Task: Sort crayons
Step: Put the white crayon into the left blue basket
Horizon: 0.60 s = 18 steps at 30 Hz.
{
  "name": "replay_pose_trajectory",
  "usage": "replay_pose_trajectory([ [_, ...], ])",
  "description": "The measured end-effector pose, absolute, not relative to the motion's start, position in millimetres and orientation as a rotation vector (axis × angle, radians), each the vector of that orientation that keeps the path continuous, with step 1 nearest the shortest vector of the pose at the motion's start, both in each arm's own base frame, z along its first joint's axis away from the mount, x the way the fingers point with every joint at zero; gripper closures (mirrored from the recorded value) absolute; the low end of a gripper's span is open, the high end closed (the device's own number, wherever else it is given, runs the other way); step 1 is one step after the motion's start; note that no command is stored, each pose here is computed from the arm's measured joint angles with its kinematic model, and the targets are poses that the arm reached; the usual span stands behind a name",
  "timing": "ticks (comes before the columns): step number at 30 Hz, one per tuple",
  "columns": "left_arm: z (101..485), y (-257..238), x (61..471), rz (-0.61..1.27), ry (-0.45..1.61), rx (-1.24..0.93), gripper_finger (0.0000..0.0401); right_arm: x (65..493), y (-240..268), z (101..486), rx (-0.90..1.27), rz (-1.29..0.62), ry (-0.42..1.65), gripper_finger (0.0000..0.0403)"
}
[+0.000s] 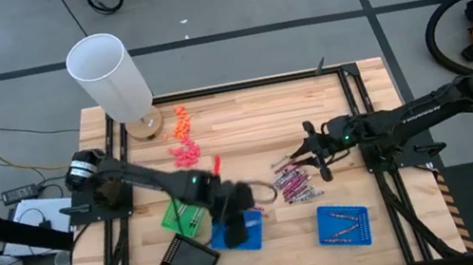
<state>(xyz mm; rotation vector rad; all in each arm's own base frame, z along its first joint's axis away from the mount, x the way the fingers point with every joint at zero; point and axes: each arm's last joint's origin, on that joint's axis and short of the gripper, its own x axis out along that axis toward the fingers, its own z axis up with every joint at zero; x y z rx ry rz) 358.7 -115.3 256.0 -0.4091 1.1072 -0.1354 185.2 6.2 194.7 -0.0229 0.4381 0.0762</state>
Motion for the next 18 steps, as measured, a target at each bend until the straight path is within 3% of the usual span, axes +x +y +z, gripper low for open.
replay_pose_trajectory([
  [8,251,-149,342,-0.055,1.156,-0.378,0.0381,204,9,183,-0.051,0.092,0.425,0.0301],
  [18,225,-143,347,0.169,1.155,-0.12,0.0381,209,9,180,-0.124,0.052,0.419,0.0301],
])
